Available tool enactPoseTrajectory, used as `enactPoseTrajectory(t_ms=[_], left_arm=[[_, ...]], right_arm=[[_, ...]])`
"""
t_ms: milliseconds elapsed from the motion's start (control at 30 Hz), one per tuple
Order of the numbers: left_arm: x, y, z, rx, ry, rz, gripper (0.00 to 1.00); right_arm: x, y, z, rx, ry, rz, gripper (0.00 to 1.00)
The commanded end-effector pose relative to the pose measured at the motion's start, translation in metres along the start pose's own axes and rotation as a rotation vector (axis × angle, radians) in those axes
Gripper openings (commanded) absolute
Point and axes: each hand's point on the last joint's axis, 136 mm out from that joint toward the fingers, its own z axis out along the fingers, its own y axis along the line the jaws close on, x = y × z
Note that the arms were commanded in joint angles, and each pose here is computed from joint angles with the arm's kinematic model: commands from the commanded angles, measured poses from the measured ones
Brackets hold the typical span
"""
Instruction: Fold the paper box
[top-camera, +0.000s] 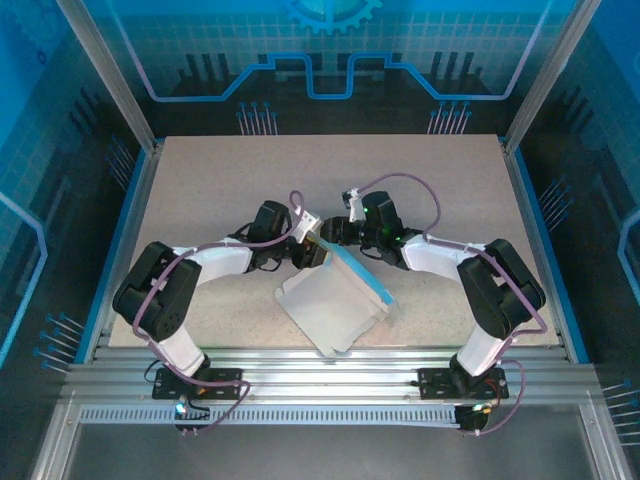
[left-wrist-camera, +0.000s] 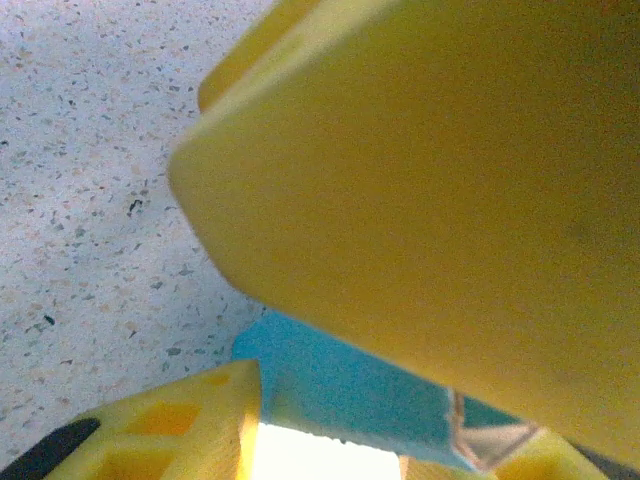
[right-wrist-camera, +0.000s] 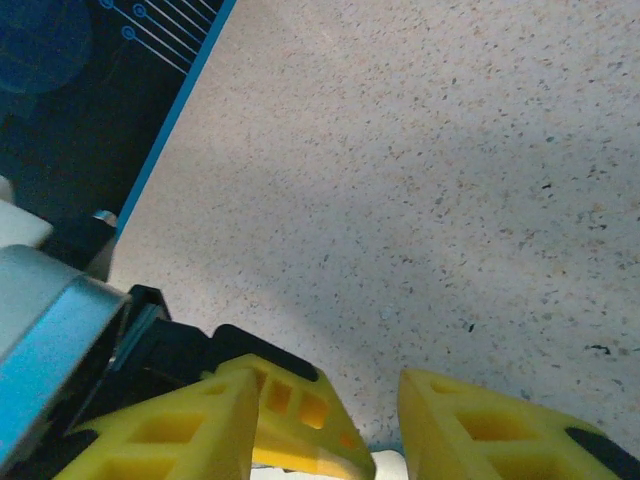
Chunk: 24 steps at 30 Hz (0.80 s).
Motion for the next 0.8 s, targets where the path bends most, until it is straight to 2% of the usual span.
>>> enactPoseTrajectory(t_ms=[0,233,433,767], left_arm=[[-0.014,0.000,0.007,-0.014,-0.032,0.066,0.37],[-0.016,0.005,0.013,-0.082,-0.043,0.086,0.27],[-0.010,0.015,0.020,-0.208,-0.019,0.127,0.18],[-0.009,0.024,0.019,-0.382,-0.046,0.194,0.12]], right_arm=[[0.011,-0.004,0.003,-0.032,0.048,0.050,0.41],[0.012,-0.006,0.003,-0.040,0.057,0.077,0.39],[0.013,-0.009,0.002,-0.025,0.063,0.102,0.38],[0.010,-0.013,-0.002,0.017,0.059,0.121,0.36]])
